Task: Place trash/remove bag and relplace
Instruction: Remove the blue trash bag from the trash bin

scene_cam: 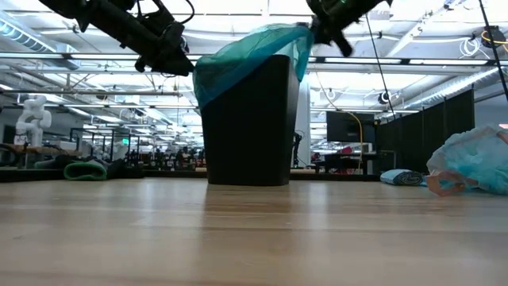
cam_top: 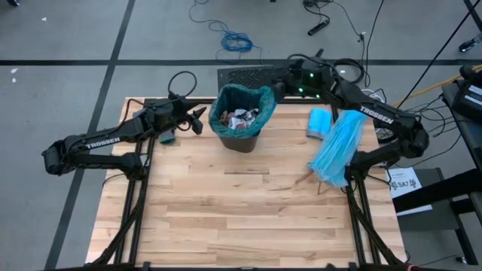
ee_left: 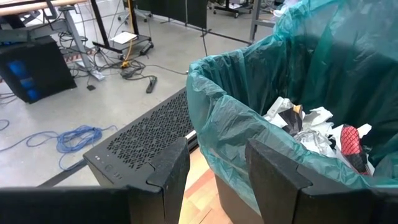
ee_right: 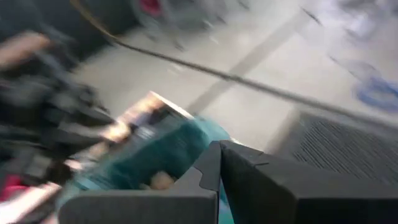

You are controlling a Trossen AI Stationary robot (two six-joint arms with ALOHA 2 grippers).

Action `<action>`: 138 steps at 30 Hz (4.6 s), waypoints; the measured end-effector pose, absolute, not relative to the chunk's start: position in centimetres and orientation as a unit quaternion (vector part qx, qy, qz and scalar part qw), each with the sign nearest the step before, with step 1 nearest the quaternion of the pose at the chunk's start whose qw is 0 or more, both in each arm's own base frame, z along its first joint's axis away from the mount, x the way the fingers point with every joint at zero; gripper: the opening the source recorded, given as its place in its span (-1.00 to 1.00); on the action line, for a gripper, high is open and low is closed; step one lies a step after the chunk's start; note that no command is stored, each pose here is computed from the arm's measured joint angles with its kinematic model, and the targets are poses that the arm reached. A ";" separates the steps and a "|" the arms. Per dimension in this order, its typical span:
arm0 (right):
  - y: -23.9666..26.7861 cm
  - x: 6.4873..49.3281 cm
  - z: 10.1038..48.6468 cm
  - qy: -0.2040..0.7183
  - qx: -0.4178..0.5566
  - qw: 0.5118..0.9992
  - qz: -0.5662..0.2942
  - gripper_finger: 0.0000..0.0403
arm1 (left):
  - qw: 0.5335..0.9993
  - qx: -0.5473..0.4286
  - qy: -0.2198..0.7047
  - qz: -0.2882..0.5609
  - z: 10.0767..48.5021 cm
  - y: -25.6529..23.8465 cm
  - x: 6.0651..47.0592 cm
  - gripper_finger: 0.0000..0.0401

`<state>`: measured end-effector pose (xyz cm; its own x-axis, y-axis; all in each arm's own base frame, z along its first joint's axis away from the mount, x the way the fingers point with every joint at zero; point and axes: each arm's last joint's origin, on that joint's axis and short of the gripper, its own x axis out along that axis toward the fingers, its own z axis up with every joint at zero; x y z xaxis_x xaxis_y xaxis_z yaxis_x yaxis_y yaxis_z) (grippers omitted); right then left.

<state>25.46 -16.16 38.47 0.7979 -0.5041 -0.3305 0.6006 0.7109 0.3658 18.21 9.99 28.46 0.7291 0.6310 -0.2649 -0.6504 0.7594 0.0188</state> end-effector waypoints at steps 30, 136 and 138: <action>-15.4 29.2 39.4 -0.001 0.185 0.967 -0.173 -1.00 | 0.935 -0.037 0.111 0.335 28.8 10.0 18.3 -0.19; -13.3 30.0 39.0 0.015 0.251 0.949 -0.191 -1.00 | 0.842 -0.518 -0.104 -0.110 27.0 21.2 19.2 -0.19; -13.3 30.1 38.9 0.018 0.252 0.948 -0.192 -1.00 | 0.836 -0.523 -0.120 -0.116 27.3 21.1 19.1 -0.19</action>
